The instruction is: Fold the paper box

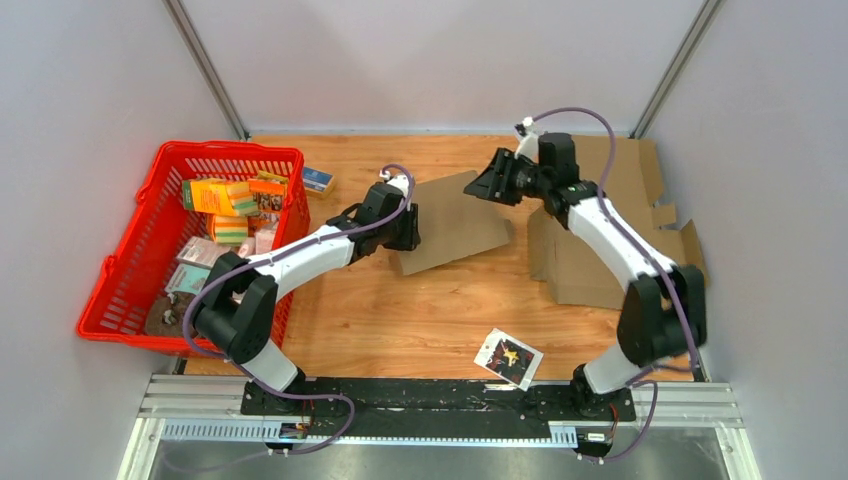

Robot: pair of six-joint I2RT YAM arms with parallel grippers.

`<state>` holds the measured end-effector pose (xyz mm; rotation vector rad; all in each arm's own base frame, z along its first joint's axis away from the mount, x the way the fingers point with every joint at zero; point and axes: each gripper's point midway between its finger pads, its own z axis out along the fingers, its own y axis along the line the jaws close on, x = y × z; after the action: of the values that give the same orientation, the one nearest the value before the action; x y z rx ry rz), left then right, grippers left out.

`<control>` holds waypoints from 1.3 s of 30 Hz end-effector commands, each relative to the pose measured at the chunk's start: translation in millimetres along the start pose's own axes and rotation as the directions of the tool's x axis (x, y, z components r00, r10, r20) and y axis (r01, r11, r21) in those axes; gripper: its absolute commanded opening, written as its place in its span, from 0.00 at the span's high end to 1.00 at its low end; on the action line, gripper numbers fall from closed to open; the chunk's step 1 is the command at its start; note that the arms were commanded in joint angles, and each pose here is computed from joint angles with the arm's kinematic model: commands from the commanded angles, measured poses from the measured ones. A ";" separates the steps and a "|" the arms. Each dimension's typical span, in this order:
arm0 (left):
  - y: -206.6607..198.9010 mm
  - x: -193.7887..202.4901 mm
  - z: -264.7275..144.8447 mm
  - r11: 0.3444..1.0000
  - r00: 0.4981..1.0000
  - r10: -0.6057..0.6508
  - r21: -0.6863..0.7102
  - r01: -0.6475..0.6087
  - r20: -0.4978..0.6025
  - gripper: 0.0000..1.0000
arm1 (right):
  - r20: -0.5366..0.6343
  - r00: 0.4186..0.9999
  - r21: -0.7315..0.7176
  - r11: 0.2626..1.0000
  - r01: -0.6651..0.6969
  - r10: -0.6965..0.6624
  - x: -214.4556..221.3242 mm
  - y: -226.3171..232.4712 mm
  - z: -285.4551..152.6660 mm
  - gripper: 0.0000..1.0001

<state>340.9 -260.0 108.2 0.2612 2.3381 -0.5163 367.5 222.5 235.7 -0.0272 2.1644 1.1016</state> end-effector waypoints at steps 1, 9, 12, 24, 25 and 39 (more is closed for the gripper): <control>4.0 -1.9 -4.2 1.000 1.000 -0.005 0.000 0.005 0.028 0.56 | -0.124 0.992 -0.105 0.994 -0.005 -0.009 1.8 -13.2 41.9 0.53; 13.6 4.1 1.8 0.999 1.000 0.022 -0.024 -0.022 -0.009 0.56 | -0.111 0.987 0.019 0.993 -0.118 0.119 25.5 -88.8 64.8 0.63; 1.9 -7.3 -3.2 0.999 0.999 0.039 0.023 -0.039 0.000 0.55 | -0.113 0.984 0.096 0.987 -0.125 0.136 45.3 -113.9 64.6 0.63; -4.6 -8.1 12.3 0.997 0.999 -0.036 0.071 0.038 -0.027 0.54 | -0.047 0.983 0.027 0.984 -0.174 0.175 21.2 -125.2 52.1 0.65; -1.4 -4.7 14.4 0.997 0.999 -0.040 0.066 0.042 -0.033 0.54 | -0.051 0.983 0.029 0.985 -0.173 0.174 19.1 -128.7 54.3 0.65; 17.2 -28.5 -45.6 0.999 0.998 0.032 0.001 -0.032 0.051 0.42 | -0.087 0.993 0.195 0.979 -0.065 0.083 0.1 -153.0 39.2 0.48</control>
<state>338.3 -248.8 100.4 0.2972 2.3881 -0.5366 418.4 170.3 98.1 0.1496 2.3337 1.0994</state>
